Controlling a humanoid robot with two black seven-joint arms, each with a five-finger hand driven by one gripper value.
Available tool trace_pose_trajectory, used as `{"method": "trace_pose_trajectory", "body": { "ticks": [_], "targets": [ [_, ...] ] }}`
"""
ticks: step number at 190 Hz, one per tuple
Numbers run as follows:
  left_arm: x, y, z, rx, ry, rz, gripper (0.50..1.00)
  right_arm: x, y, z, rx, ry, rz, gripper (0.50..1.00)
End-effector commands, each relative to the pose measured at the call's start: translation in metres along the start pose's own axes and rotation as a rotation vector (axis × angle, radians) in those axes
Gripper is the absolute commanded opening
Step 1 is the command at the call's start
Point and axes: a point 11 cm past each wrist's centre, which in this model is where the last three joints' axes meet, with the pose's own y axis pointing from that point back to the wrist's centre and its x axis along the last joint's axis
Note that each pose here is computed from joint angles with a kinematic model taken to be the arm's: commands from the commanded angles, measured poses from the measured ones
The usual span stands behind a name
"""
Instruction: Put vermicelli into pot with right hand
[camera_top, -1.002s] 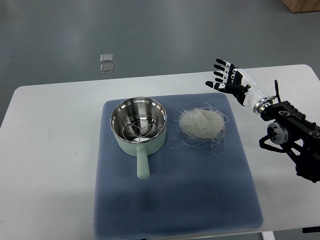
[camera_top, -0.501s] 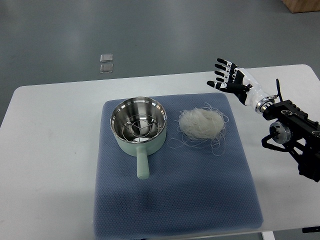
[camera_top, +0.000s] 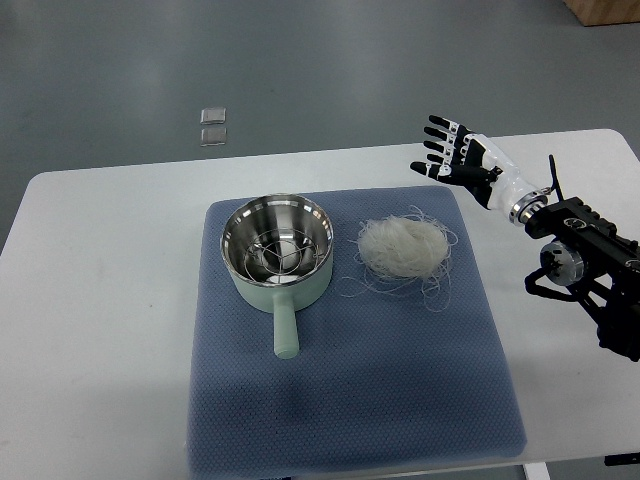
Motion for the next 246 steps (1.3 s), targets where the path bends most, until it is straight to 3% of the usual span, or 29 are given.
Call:
{"method": "trace_pose_trajectory", "body": {
  "ticks": [1,89,159,246],
  "targets": [
    [0.0,0.0,0.0,0.0,0.0,0.0,1.0,-0.003,-0.002,-0.005,0.006,0.022,-0.017,0.928],
    [0.0,0.0,-0.001,0.002,-0.001,0.0,1.0,-0.047,-0.014,-0.056,-0.029,0.687,-0.441,0.924],
    [0.0,0.0,0.0,0.001,-0.003,0.0,1.0,-0.059,0.005,-0.015,-0.164,1.159,-0.733,0.924],
    [0.0,0.0,0.0,0.001,-0.009,0.001,1.0,-0.043,-0.004,0.01,-0.272,1.352,-0.728,0.901]
  ]
}}
